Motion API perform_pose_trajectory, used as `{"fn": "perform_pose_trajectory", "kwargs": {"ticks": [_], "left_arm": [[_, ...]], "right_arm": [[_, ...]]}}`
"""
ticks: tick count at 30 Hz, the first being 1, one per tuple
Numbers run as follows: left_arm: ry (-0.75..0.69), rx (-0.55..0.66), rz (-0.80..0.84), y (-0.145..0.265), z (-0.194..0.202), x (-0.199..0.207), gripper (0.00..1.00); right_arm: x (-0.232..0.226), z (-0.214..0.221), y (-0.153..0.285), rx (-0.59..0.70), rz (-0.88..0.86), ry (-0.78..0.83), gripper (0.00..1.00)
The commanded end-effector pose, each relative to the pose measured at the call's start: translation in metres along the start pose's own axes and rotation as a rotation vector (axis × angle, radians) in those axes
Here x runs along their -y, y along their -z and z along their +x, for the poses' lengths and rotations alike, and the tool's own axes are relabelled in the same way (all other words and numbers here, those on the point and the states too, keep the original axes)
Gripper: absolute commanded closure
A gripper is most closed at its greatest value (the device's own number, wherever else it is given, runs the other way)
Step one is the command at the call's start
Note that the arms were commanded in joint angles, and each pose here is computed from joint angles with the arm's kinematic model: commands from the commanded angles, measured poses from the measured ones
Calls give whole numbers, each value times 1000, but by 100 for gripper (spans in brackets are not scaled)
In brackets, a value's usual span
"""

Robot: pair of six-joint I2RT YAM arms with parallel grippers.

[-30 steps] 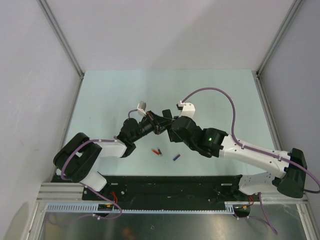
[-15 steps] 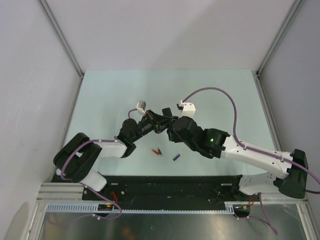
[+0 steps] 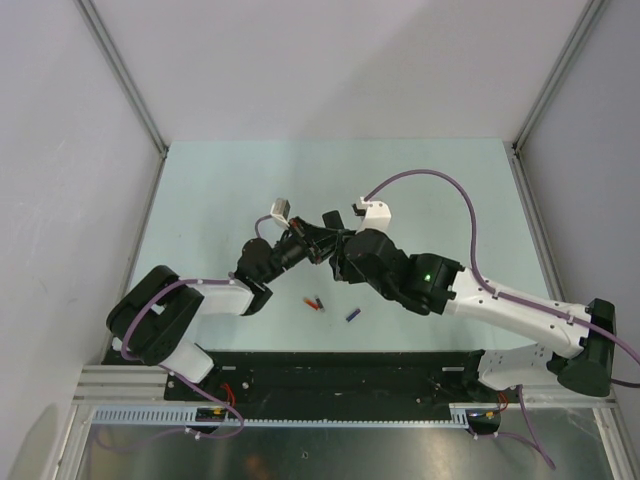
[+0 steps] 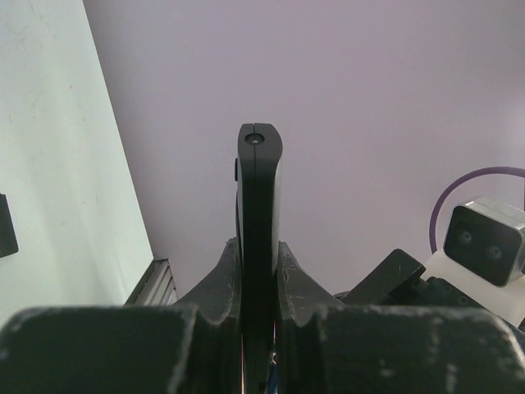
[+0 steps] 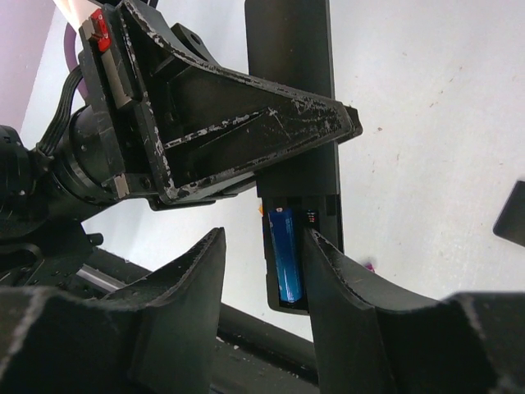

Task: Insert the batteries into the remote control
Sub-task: Load the battery into the remote control.

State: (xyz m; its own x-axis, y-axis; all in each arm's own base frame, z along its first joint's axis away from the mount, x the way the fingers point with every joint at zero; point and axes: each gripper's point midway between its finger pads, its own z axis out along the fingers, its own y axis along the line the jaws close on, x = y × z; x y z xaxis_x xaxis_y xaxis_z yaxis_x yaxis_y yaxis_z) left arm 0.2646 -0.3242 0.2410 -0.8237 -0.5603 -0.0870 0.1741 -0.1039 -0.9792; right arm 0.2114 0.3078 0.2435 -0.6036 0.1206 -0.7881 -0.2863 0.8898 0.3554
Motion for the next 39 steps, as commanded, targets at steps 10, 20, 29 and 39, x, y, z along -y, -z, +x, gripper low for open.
{"fn": "perform_pose_trajectory", "kwargs": {"ticks": [10,20,29,39], "left_arm": [[-26,8,210,1,-1,63,100],[-25,2,192,0,0,55,100],[-25,-53,168,7,11,43,100],[-29,-87,185,5,15,46,100]], "right_arm": [[12,-30,25,62,46,29,50],[14,-55,46,119,27,-12,48],[29,-59,45,80,-170,-212,34],[12,-42,40,-51,-523,-367,25]]}}
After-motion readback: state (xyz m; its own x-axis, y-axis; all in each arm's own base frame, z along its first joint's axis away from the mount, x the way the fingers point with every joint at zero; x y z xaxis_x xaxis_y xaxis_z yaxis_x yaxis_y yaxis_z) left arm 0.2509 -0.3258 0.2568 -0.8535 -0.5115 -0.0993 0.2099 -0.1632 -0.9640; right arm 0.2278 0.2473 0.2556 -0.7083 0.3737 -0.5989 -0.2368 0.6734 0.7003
